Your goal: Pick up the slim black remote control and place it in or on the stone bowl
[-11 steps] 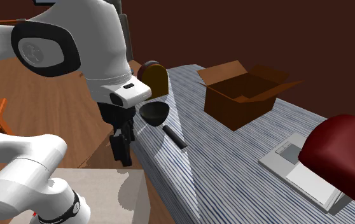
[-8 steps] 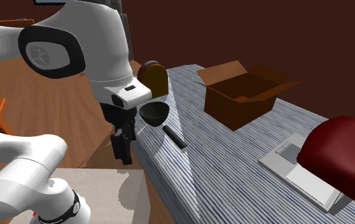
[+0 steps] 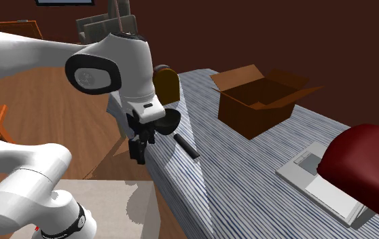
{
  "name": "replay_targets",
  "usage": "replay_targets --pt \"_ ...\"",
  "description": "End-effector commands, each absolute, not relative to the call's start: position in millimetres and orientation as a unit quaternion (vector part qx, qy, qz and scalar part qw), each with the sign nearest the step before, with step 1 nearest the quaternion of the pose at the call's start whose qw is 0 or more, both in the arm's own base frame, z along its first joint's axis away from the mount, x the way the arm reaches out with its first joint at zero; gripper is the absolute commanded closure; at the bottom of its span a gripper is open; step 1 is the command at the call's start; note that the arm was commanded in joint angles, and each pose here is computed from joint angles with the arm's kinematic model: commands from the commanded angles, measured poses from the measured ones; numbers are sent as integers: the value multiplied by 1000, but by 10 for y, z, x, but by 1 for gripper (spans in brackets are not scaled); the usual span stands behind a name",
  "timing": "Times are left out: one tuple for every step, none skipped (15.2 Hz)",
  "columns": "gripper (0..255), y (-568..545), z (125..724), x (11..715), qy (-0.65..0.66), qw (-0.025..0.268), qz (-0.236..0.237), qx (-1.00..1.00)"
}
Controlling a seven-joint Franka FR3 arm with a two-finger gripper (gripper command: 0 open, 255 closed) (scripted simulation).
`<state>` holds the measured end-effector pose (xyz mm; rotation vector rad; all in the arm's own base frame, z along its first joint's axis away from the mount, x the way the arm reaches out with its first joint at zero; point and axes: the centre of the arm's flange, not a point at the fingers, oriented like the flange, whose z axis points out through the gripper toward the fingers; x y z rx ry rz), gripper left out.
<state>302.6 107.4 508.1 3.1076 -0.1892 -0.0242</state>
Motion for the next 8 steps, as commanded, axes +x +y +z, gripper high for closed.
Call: replay_targets --pt "0 1254 4944 3082 -98 7 -15 995" --pt "0 1353 4874 3106 -115 3 -19 993" --pt "0 1452 4805 3133 -131 0 -22 991" --pt "0 1550 4736 3163 -148 -3 -26 989" --pt "0 1648 4668 3196 -165 -7 -30 986" --pt "0 1745 4600 3231 -182 -10 -33 983" --pt "0 1841 4533 3269 -198 -13 -37 979" --pt "0 1936 4466 3311 -215 -17 -40 976"
